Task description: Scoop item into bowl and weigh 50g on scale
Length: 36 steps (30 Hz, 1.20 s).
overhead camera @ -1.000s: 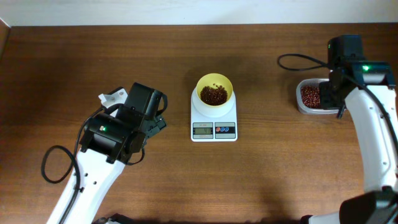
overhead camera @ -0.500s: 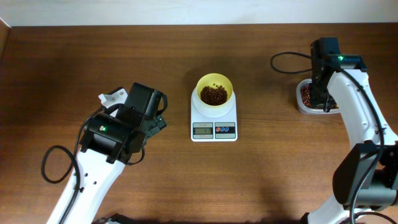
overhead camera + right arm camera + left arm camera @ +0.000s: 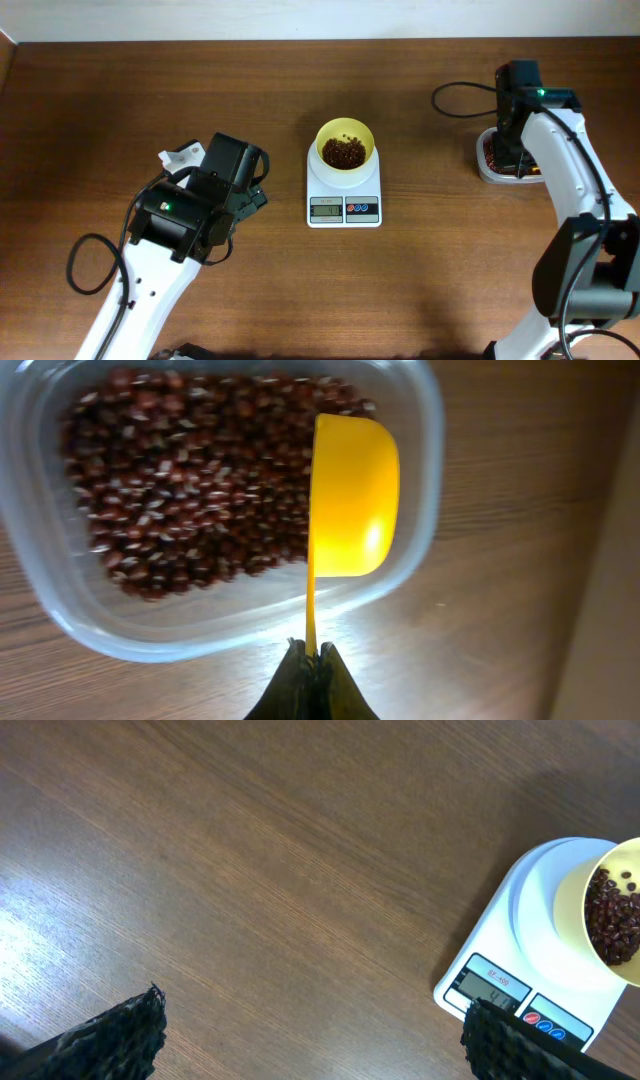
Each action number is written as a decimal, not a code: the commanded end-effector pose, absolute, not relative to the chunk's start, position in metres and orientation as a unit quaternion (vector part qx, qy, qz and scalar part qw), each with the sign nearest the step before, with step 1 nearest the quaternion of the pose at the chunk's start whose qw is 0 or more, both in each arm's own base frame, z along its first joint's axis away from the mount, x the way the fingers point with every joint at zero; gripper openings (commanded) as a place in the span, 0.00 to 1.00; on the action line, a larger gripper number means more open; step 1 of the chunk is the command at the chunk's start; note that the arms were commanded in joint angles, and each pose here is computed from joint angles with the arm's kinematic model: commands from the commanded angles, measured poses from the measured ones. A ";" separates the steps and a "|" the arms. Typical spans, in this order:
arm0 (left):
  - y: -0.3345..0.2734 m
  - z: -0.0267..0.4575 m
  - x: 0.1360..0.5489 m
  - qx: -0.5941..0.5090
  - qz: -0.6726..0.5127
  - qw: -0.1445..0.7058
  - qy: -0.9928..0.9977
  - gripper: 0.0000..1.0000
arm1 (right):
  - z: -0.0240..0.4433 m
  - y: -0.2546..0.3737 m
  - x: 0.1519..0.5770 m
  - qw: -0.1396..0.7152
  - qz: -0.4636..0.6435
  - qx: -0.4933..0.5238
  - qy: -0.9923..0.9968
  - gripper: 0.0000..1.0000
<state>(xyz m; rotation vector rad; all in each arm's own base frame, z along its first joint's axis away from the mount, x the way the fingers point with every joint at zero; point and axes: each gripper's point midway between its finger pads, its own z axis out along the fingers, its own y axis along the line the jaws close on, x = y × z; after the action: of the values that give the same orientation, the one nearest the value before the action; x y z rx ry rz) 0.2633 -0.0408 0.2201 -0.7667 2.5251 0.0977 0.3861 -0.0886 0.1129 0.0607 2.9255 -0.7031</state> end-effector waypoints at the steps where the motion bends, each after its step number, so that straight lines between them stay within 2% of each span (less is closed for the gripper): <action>1: -0.038 0.224 0.263 -0.284 0.036 0.255 0.924 0.99 | 0.094 -0.069 0.386 0.056 -0.175 0.020 0.983 0.04; 7: -0.038 0.224 0.263 -0.284 0.036 0.255 0.924 0.99 | 0.086 -0.030 0.388 0.058 -0.059 0.014 0.996 0.04; 15: -0.038 0.224 0.263 -0.284 0.036 0.255 0.924 0.99 | 0.100 -0.028 0.400 0.082 -0.047 0.040 0.995 0.04; 19: -0.038 0.224 0.263 -0.284 0.036 0.255 0.924 0.99 | 0.099 -0.021 0.400 0.082 0.013 0.052 0.995 0.04; 24: -0.038 0.224 0.263 -0.284 0.036 0.255 0.924 0.99 | 0.102 -0.032 0.399 0.085 0.097 0.096 0.987 0.04; 30: -0.038 0.224 0.263 -0.284 0.036 0.255 0.924 0.99 | 0.103 -0.064 0.388 0.077 0.110 0.144 0.980 0.04; 36: -0.038 0.224 0.263 -0.284 0.036 0.255 0.924 0.99 | 0.133 -0.079 0.392 0.115 0.098 0.155 0.976 0.04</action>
<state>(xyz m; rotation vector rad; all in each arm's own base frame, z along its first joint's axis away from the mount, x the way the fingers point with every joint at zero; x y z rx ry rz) 0.2633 -0.0408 0.2201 -0.7667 2.5251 0.0977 0.3831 -0.0747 0.1052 0.4729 2.9427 0.2984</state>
